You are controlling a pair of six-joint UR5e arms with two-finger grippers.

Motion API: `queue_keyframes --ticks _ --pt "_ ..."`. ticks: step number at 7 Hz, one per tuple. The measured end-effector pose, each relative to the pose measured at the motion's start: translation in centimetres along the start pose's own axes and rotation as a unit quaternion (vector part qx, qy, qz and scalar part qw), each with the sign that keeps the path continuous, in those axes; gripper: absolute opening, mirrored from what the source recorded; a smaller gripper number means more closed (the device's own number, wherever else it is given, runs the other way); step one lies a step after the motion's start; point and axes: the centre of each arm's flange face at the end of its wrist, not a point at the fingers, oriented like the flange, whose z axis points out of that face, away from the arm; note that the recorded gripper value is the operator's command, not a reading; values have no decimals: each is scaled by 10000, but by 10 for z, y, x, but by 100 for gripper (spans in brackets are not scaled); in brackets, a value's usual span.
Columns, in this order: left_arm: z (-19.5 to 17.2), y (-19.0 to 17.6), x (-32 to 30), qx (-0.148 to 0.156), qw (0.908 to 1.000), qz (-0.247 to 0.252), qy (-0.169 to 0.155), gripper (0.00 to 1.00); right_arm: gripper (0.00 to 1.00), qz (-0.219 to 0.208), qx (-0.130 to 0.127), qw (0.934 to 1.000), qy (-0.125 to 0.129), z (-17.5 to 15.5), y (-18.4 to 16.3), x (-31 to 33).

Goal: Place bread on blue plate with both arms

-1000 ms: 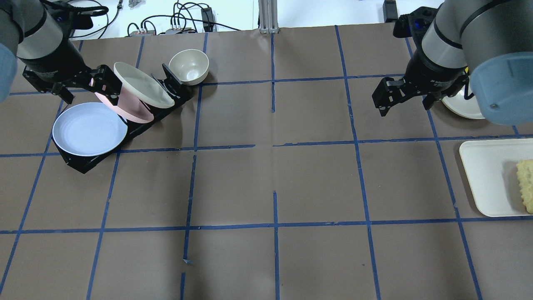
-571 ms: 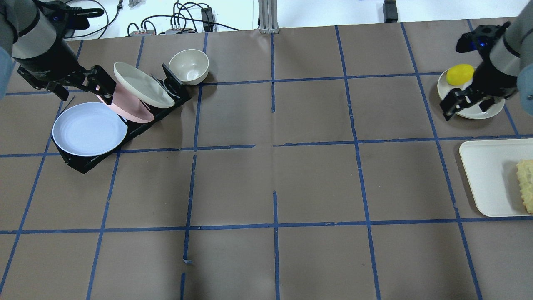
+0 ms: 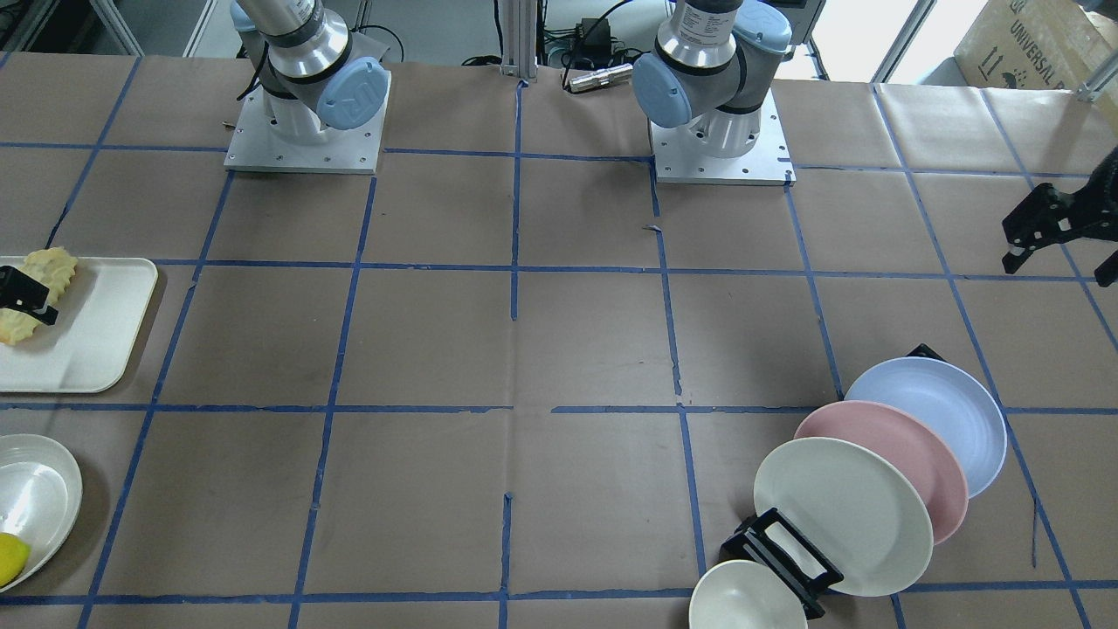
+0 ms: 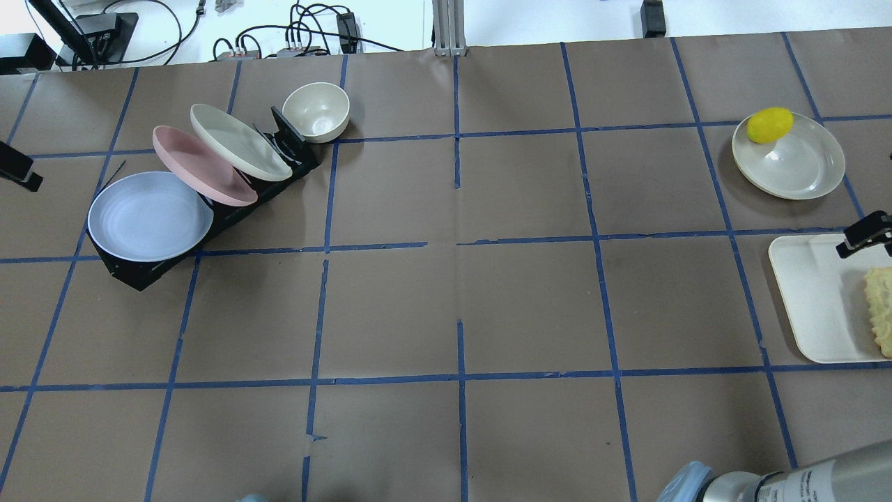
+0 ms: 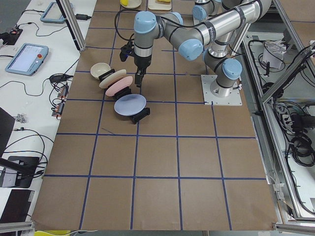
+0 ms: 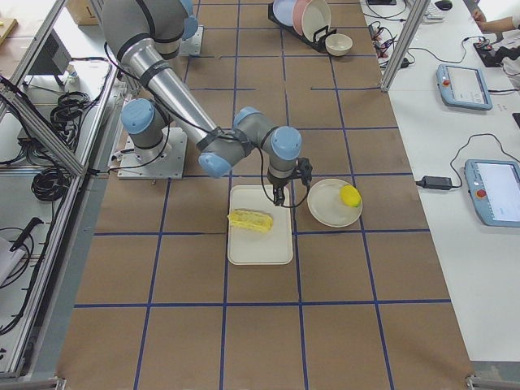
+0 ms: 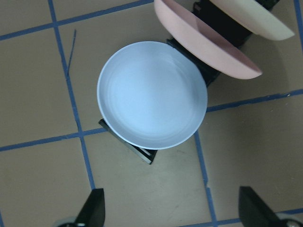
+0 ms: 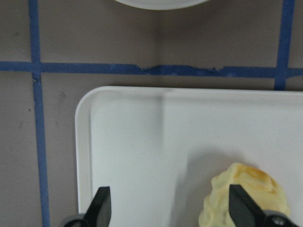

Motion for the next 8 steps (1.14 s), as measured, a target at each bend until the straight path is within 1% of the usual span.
queue_keyframes --ticks 1,2,4,5,6,8 --pt "21 -1 -33 42 9998 179 -25 100 89 126 -12 9998 -144 4 14 17" --pt "51 -13 -63 89 9995 289 77 100 89 237 -57 9993 -269 4 27 31" --pt "125 -50 -105 182 9977 373 542 100 89 413 -151 9980 -455 6 48 47" --pt "153 -69 -114 179 9965 431 689 100 89 487 -193 9973 -520 8 55 52" --pt "174 -85 -112 141 9955 507 789 100 89 547 -237 9966 -571 11 60 57" --pt "203 -98 -101 -8 9940 508 972 100 89 611 -305 9955 -665 22 64 67"
